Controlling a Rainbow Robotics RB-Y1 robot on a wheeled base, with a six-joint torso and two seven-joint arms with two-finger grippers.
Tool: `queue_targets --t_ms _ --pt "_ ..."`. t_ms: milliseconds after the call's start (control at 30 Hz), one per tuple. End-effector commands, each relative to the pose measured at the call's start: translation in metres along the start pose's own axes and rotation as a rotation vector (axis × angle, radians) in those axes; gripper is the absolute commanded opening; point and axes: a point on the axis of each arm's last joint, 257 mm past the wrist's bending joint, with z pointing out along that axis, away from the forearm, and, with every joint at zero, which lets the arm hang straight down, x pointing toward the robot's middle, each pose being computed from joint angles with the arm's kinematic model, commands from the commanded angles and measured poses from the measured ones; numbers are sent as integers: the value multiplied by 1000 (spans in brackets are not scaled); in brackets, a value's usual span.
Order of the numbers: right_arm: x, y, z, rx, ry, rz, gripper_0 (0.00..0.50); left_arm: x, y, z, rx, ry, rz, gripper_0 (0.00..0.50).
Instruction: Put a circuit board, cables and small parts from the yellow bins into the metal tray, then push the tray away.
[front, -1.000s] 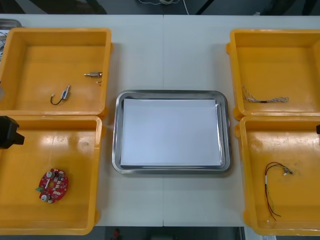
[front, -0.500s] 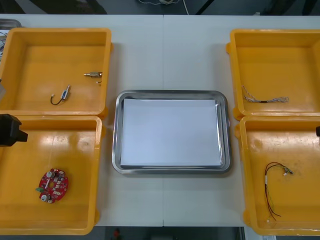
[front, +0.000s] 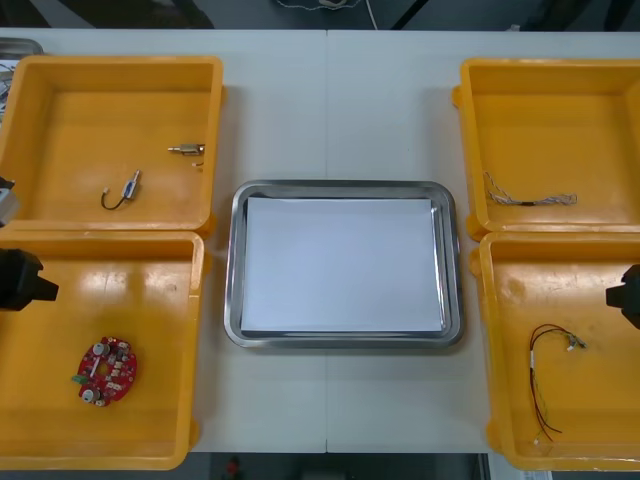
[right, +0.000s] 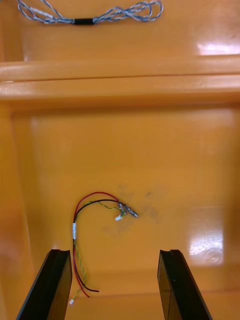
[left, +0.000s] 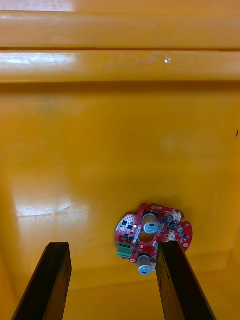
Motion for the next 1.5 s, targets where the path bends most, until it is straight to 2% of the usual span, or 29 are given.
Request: queue_targets --t_ms 33,200,333,467,533,700,1133,1333,1500 --pt "21 17 9 -20 33 7 500 18 -11 18 38 32 12 500" --pt "46 20 19 -7 91 3 500 23 -15 31 61 31 5 500" --pt "68 17 27 20 143 0 500 33 -18 43 68 52 1 500" --pt "76 19 32 42 159 -1 500 42 -22 50 77 75 0 500" --pt "78 21 34 47 162 2 500 45 -23 53 80 75 -1 500" --pt "79 27 38 48 156 19 500 55 -26 63 90 79 -8 500" --pt "74 36 67 -6 105 61 500 68 -33 83 103 80 -5 500" --pt "79 39 80 2 82 57 500 73 -33 93 102 79 -6 500" --pt "85 42 85 14 83 45 500 75 -30 99 98 76 -12 500"
